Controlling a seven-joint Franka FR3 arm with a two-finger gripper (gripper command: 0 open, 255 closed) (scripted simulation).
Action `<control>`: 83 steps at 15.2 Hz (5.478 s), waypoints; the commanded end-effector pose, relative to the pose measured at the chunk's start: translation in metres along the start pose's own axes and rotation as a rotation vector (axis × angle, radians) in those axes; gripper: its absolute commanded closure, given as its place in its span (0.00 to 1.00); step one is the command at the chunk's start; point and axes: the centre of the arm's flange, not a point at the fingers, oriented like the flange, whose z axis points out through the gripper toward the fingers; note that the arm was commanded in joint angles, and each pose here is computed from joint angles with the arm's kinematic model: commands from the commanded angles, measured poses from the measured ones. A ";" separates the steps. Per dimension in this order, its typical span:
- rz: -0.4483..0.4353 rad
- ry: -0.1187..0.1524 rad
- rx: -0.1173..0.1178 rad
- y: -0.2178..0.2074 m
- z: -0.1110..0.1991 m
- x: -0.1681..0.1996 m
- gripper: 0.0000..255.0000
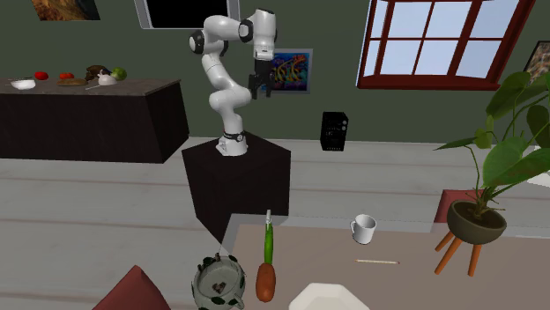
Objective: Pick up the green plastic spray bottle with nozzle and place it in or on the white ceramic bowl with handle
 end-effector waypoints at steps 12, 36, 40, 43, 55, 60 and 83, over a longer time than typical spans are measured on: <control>0.155 -0.030 -0.059 0.038 0.095 0.105 0.00; 0.494 -0.097 -0.189 0.192 0.300 0.293 0.00; 0.519 -0.102 -0.198 0.209 0.325 0.302 0.00; 0.519 -0.102 -0.198 0.211 0.341 0.300 0.00; 0.519 -0.102 -0.198 0.213 0.354 0.298 1.00; 0.519 -0.102 -0.198 0.213 0.354 0.298 1.00; 0.519 -0.102 -0.198 0.223 0.249 0.295 1.00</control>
